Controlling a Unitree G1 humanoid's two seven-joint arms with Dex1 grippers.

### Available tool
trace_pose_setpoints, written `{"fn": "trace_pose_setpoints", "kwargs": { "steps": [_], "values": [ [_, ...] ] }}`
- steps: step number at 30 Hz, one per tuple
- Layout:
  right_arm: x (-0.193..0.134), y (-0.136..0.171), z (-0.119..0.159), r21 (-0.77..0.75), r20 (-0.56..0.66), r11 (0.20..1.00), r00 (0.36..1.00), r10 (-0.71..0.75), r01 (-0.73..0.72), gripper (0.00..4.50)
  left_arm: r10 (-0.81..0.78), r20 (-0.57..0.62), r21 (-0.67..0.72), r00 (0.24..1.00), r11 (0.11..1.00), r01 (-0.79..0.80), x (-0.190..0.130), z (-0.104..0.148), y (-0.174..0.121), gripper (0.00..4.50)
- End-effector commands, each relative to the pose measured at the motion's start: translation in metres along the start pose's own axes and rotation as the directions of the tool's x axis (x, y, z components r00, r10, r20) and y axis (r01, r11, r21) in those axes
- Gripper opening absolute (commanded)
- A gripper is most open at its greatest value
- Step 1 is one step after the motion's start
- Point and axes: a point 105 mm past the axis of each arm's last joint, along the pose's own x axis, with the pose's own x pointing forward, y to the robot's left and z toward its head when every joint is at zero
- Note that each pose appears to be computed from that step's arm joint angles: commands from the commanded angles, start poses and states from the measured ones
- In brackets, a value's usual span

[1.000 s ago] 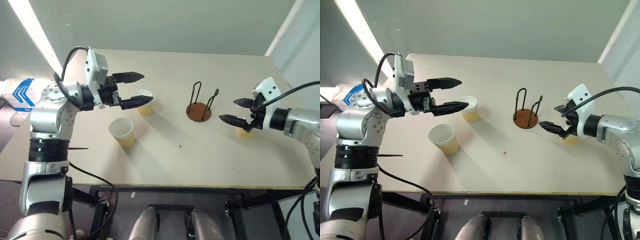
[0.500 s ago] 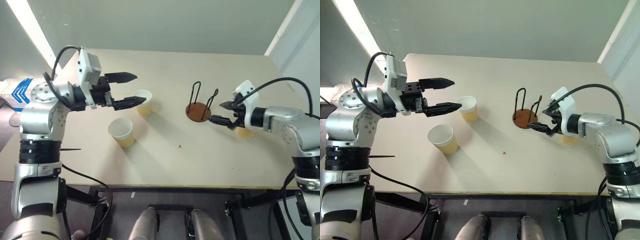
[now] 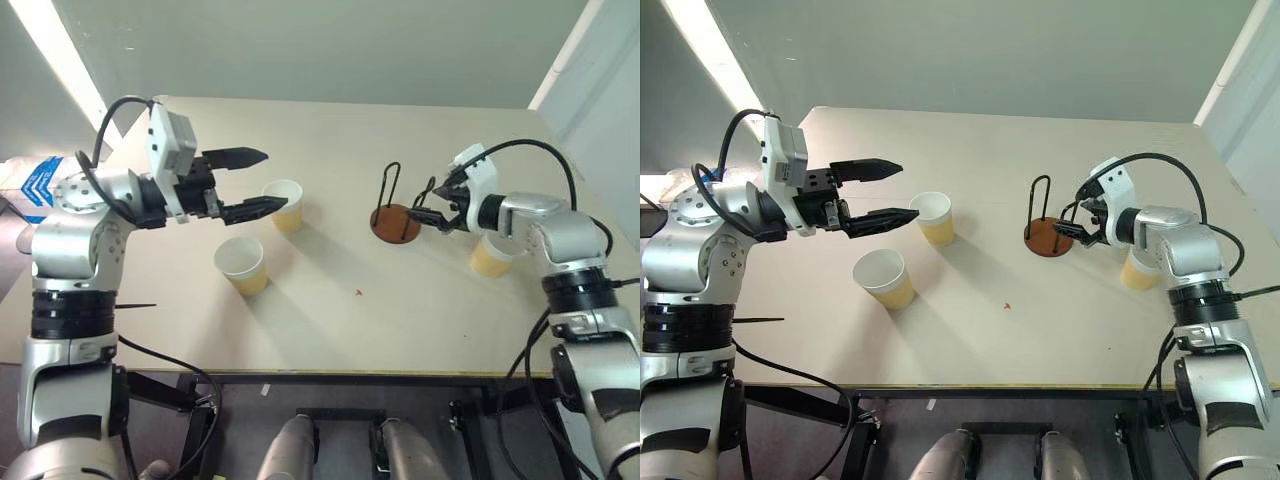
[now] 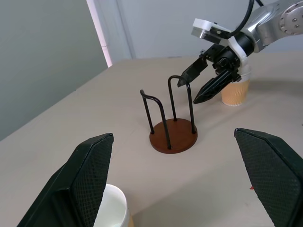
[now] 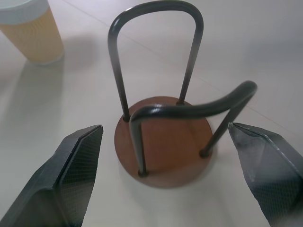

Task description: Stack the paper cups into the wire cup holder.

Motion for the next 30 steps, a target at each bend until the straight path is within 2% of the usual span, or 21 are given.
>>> {"fn": "trace_pose_setpoints", "kwargs": {
  "steps": [1, 2, 5, 11, 16, 19, 24, 30],
  "values": [
    [0.005, -0.004, 0.02, -0.004, 0.068, 1.0, 0.997, -0.031, 0.031, 4.48, 0.015, 0.025, 0.052, 1.0, 0.999, -0.016, -0.006, 0.016, 0.0, 4.5],
    [0.008, -0.003, 0.02, 0.003, 0.07, 1.0, 0.997, -0.031, 0.03, 4.48, 0.015, 0.024, 0.052, 1.0, 0.999, -0.017, -0.006, 0.016, 0.0, 4.5],
    [0.015, 0.003, 0.018, 0.019, 0.076, 1.0, 0.997, -0.021, 0.02, 3.89, 0.018, 0.02, 0.052, 1.0, 0.998, -0.019, -0.006, 0.016, 0.0, 4.5],
    [0.013, 0.01, 0.015, 0.027, 0.068, 1.0, 0.998, 0.01, -0.012, 1.84, 0.019, 0.018, 0.04, 1.0, 0.999, -0.02, -0.007, 0.014, -0.002, 4.5],
    [-0.013, 0.02, 0.02, 0.003, 0.078, 0.996, 0.993, 0.088, -0.089, 0.05, 0.01, 0.018, 0.021, 1.0, 1.0, -0.011, -0.006, 0.012, -0.005, 4.5],
    [-0.036, 0.032, 0.028, -0.046, 0.086, 0.988, 0.985, 0.148, -0.144, 0.02, -0.015, 0.012, 0.01, 1.0, 1.0, 0.015, -0.005, 0.011, -0.008, 4.5],
    [-0.055, 0.051, 0.037, -0.123, 0.075, 0.97, 0.972, 0.222, -0.212, 0.02, -0.066, 0.009, -0.002, 0.998, 0.998, 0.066, -0.001, 0.01, -0.014, 4.5],
    [-0.066, 0.102, 0.034, -0.277, -0.015, 0.878, 0.915, 0.403, -0.391, 0.02, -0.26, -0.045, -0.035, 0.964, 0.965, 0.259, 0.004, 0.002, -0.044, 4.5]
  ]
}}
